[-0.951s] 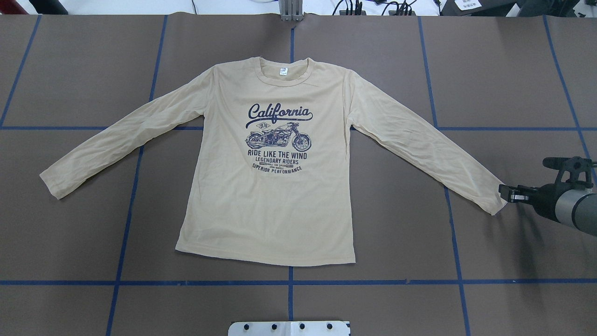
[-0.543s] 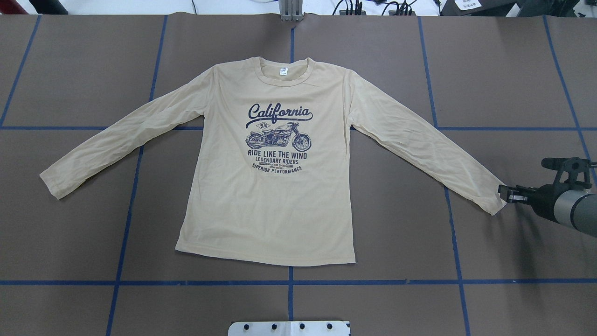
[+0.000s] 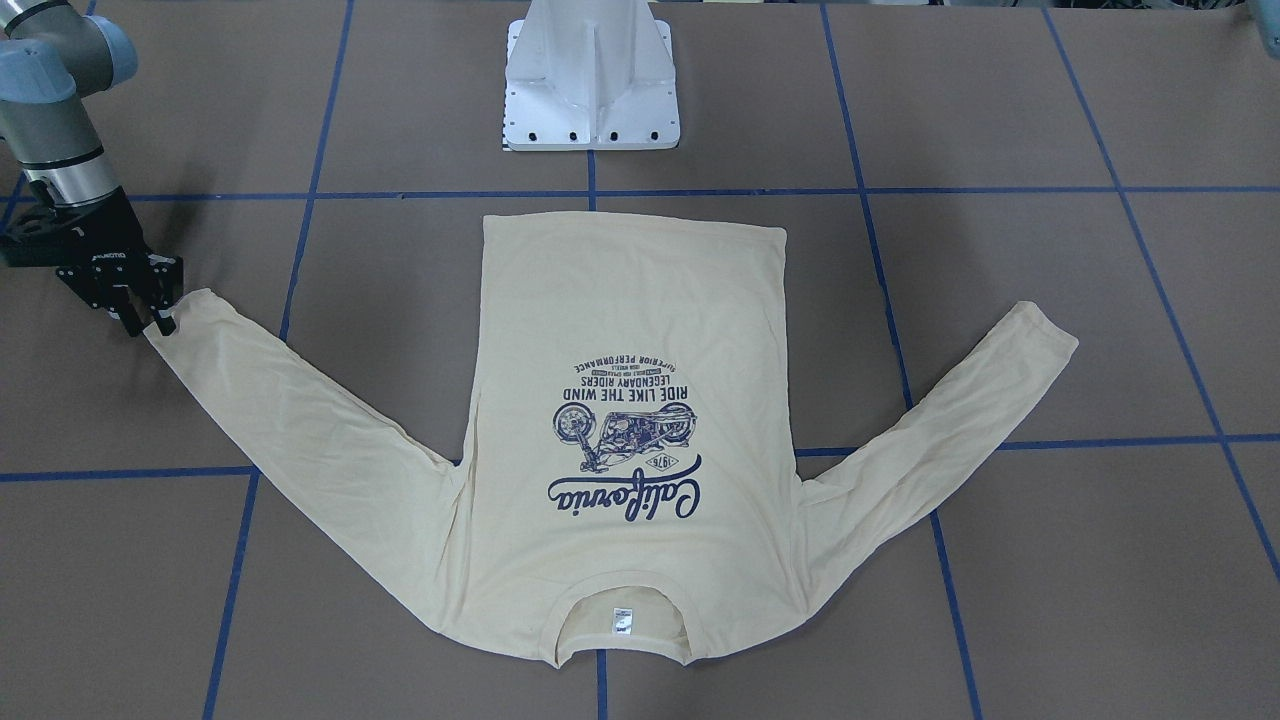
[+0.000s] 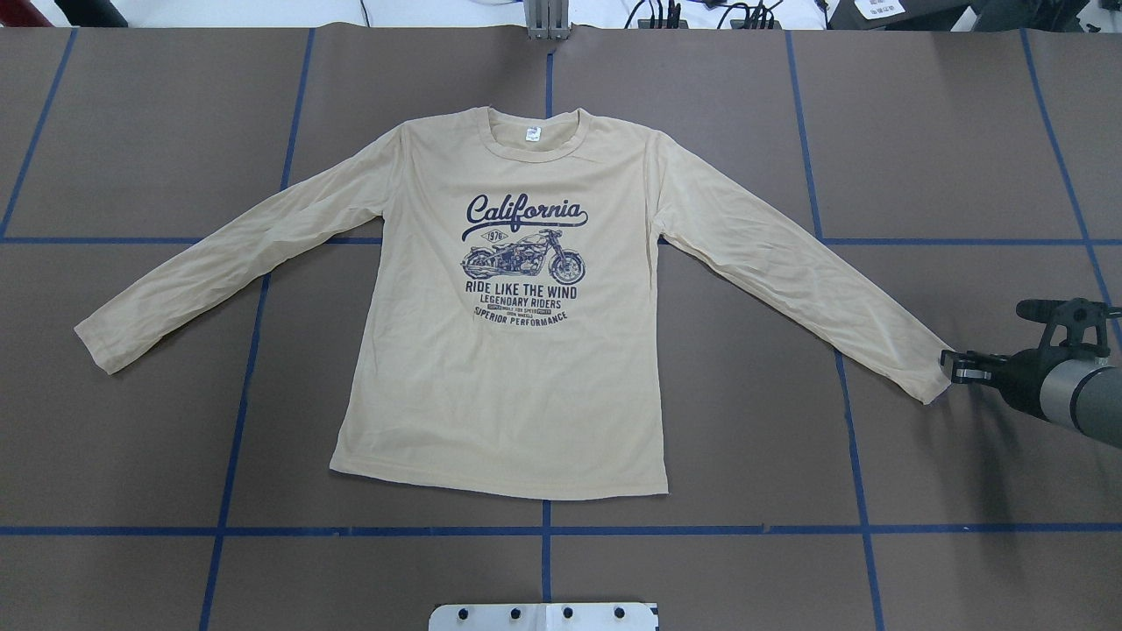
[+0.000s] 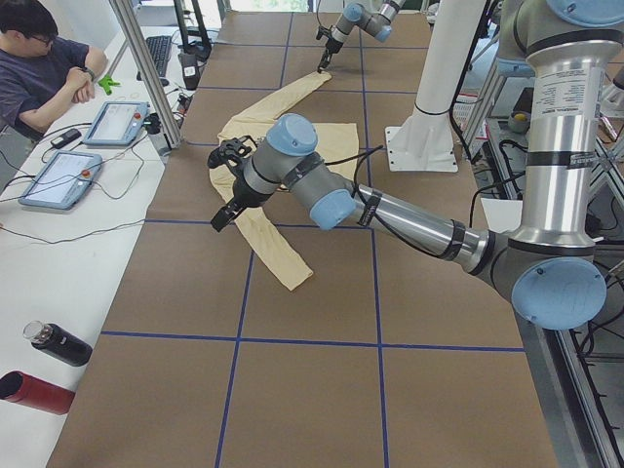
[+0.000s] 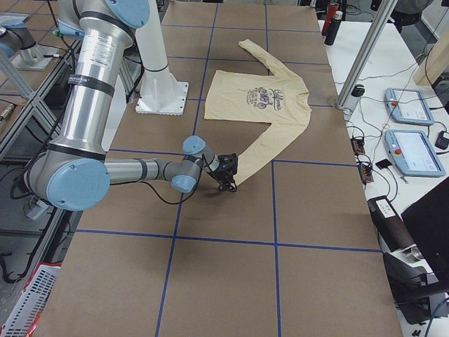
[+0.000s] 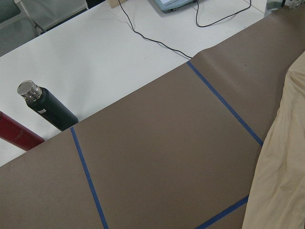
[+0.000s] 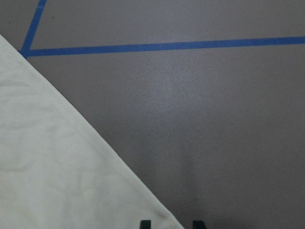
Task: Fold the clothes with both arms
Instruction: 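Lower the right gripper onto the sleeve cuff nearest it and grasp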
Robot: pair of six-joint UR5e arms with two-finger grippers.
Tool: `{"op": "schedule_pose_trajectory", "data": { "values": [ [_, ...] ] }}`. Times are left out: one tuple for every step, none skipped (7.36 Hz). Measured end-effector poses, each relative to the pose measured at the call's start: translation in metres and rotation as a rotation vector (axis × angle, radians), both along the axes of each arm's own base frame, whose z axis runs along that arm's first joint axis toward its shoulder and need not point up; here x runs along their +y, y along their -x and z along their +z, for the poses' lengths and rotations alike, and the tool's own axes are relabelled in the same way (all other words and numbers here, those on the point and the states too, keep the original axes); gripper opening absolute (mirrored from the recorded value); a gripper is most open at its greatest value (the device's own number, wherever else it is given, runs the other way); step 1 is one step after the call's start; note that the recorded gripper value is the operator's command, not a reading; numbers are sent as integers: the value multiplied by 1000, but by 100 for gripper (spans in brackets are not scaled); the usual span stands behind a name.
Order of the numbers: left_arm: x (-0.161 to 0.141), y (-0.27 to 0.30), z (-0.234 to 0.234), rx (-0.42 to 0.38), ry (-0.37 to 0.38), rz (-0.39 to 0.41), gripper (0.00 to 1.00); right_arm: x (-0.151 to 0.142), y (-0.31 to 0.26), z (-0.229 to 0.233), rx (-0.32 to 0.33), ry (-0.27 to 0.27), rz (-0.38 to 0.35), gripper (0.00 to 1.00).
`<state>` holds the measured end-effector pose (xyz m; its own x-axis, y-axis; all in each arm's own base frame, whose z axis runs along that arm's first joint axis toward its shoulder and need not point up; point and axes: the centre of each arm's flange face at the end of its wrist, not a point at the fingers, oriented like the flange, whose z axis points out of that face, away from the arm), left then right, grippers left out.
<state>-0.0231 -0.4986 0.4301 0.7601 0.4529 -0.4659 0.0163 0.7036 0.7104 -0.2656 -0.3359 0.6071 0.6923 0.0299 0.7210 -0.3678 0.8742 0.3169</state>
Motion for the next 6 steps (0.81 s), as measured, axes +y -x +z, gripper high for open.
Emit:
{"op": "schedule_pose_trajectory", "data": {
  "values": [
    [0,0,0,0,0,0,100,0,0,0,1,0,0,0],
    [0,0,0,0,0,0,100,0,0,0,1,-1,0,0],
    [0,0,0,0,1,0,100,0,0,-1,0,-2,0,0],
    [0,0,0,0,1,0,100,0,1,-7,-10,-7,-3,0],
    [0,0,0,1,2,-1,100,-2,0,-22,-34,-17,-6,0],
    [0,0,0,1,2,-1,100,-7,-4,-45,-64,-25,-2,0]
  ]
}}
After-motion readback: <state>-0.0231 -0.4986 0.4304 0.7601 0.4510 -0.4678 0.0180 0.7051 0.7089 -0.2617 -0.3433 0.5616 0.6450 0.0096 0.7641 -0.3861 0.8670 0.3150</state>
